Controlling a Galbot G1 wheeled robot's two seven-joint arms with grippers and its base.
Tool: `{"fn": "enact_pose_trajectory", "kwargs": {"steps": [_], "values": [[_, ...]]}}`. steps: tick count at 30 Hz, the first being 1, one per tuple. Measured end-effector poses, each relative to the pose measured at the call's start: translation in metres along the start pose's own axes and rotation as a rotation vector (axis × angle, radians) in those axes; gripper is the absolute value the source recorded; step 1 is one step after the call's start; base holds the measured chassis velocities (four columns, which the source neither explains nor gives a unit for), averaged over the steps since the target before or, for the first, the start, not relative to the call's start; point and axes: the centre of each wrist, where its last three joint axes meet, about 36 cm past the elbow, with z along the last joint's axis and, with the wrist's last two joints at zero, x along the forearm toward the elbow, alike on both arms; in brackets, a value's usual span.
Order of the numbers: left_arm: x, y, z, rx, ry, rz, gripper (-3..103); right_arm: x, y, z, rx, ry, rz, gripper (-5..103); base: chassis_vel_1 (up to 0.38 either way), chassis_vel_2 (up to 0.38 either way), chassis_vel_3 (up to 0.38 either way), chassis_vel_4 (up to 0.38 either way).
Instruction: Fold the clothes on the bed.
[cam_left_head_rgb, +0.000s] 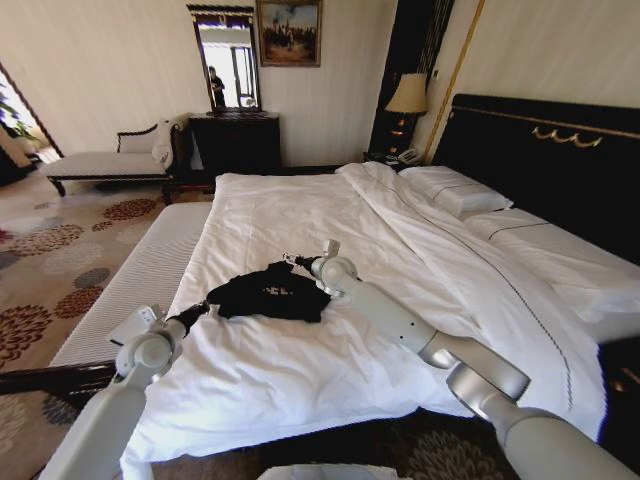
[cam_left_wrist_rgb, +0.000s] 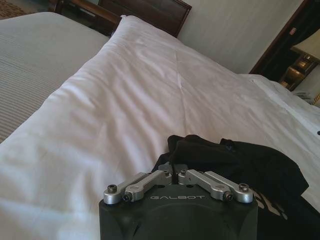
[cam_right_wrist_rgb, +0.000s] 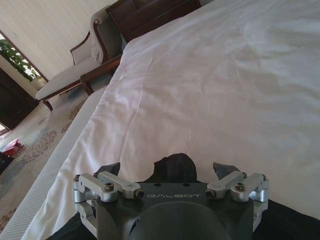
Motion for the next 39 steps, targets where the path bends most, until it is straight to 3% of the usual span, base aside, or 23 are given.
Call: {"fn": "enact_pose_trajectory", "kwargs": {"steps": [7,14,28,29,34,35,37,39], "values": [[0.001,-0.002,0.000,-0.006,-0.003,0.003,0,-0.027,0.006,0.004,0.035,0.036,0.058,100,0.000,0.000,0.000,0.000],[0.002,-0.004,0.002,-0.005,-0.002,0.009,0,-0.038,-0.002,0.009,0.070,0.043,0.112,100,0.000,0.000,0.000,0.000],[-0.002,-0.003,0.001,-0.011,-0.003,0.006,0,-0.054,-0.001,0.011,0.045,0.067,0.133,103,0.000,0.000,0.000,0.000],[-0.002,-0.003,0.001,-0.011,-0.003,0.006,0,-0.057,-0.001,0.012,0.050,0.073,0.139,94,0.000,0.000,0.000,0.000],[-0.002,-0.003,0.001,-0.010,-0.004,0.006,0,-0.062,-0.004,0.014,0.060,0.083,0.156,84,0.000,0.000,0.000,0.000],[-0.002,-0.003,0.002,-0.010,-0.004,0.006,0,-0.063,-0.005,0.014,0.063,0.084,0.156,73,0.000,0.000,0.000,0.000],[-0.003,-0.003,0.002,-0.011,-0.004,0.005,0,-0.063,-0.005,0.014,0.064,0.083,0.155,73,0.000,0.000,0.000,0.000],[-0.003,-0.002,0.001,-0.012,-0.005,0.004,0,-0.063,-0.006,0.014,0.067,0.082,0.154,62,0.000,0.000,0.000,0.000]]}}
